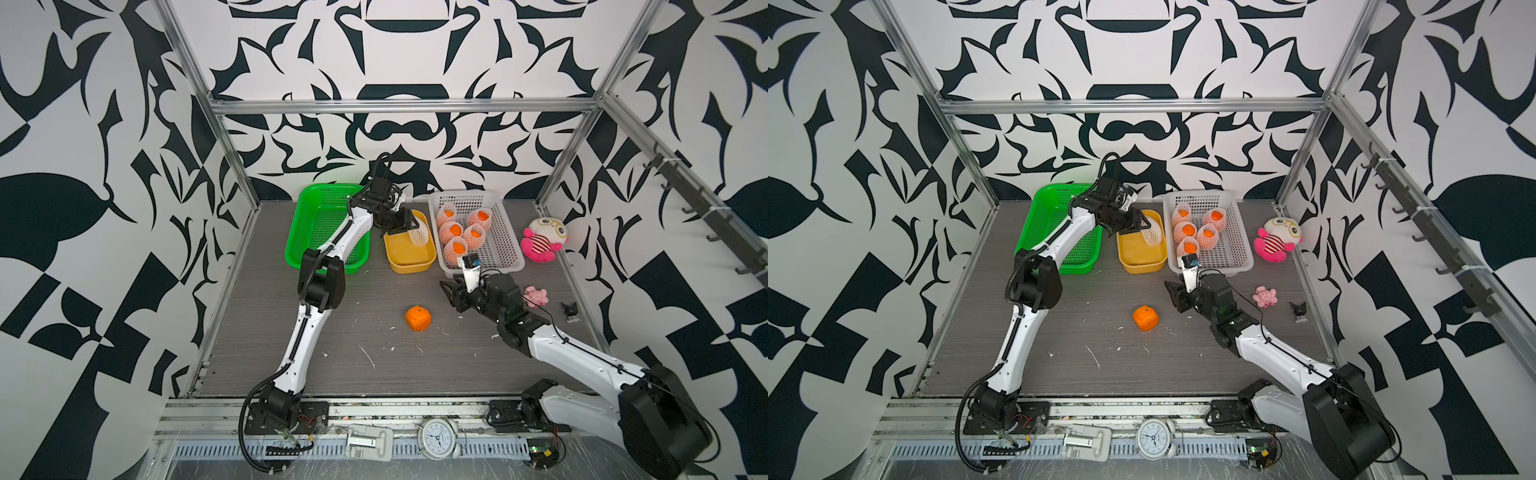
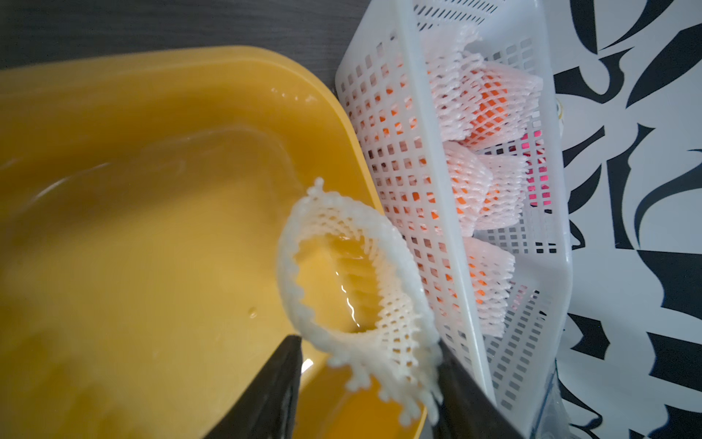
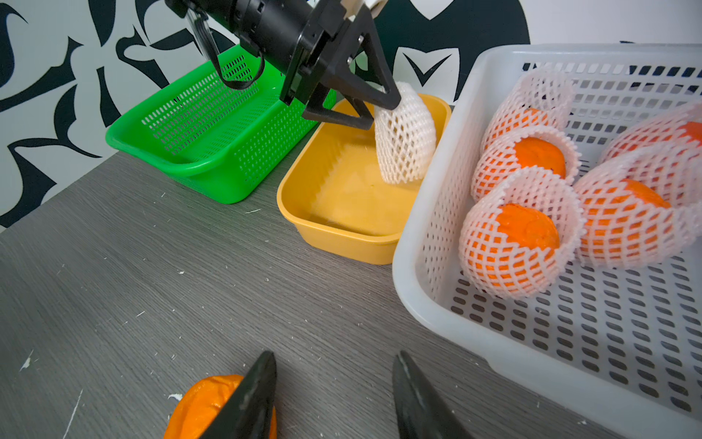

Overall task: Remove foam nets from oranges
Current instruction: Place the foam net into the storage box, then pick up the orange from the center of the board.

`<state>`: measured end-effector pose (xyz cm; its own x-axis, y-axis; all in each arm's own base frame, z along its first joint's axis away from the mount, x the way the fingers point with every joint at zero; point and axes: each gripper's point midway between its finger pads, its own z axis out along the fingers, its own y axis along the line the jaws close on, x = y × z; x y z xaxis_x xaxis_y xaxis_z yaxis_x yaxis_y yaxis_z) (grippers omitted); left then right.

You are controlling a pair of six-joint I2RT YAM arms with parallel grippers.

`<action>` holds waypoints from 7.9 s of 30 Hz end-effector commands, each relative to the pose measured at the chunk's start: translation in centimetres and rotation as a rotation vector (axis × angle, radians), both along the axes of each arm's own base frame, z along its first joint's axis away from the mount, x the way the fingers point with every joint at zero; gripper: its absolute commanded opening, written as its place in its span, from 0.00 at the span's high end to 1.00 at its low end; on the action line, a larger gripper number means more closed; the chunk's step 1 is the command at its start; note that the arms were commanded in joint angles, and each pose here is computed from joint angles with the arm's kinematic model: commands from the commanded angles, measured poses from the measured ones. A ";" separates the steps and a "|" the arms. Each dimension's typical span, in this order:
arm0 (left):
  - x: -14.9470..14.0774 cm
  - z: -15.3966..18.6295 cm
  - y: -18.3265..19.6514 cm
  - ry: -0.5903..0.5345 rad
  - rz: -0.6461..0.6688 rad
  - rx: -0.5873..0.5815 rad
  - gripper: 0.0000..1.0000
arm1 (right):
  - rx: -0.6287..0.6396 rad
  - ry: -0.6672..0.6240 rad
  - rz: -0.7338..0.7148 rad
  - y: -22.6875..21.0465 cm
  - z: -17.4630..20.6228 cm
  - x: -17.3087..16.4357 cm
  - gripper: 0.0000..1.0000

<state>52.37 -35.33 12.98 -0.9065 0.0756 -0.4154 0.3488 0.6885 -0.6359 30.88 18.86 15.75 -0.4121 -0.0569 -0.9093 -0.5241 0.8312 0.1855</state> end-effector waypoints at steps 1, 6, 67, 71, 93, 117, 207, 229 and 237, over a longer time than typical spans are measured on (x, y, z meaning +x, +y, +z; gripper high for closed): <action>0.0 2.3 0.6 -0.051 -0.002 0.004 0.33 | 0.043 -0.041 -0.001 0.3 1.8 0.1 0.48; -0.3 2.7 0.8 -0.062 -0.009 0.014 0.21 | 0.052 -0.039 -0.006 0.2 1.9 0.1 0.48; -14.2 13.4 1.6 -0.446 -0.634 -0.234 1.00 | 0.036 -0.121 0.520 3.0 10.0 6.1 0.29; -15.5 14.0 1.9 -0.485 -0.675 -0.260 1.00 | 0.073 -0.130 0.560 3.3 10.5 5.5 0.29; -18.7 15.3 1.7 -0.396 -0.790 -0.493 1.00 | 0.227 0.035 0.527 2.7 10.6 7.2 0.30; -19.5 14.7 1.9 -0.379 -0.803 -0.471 1.00 | 0.238 -0.101 0.773 4.9 12.9 3.5 0.51; -19.2 7.4 13.1 -0.129 0.177 0.041 0.01 | -0.085 0.353 -0.058 11.8 9.9 18.7 0.05; -28.8 4.9 6.7 -0.020 -0.220 0.197 0.01 | -0.071 0.441 -0.184 0.9 0.5 -5.0 0.01; -29.1 2.3 5.8 0.066 -0.295 0.306 0.01 | -0.082 0.492 -0.222 -1.8 -3.5 -7.9 0.01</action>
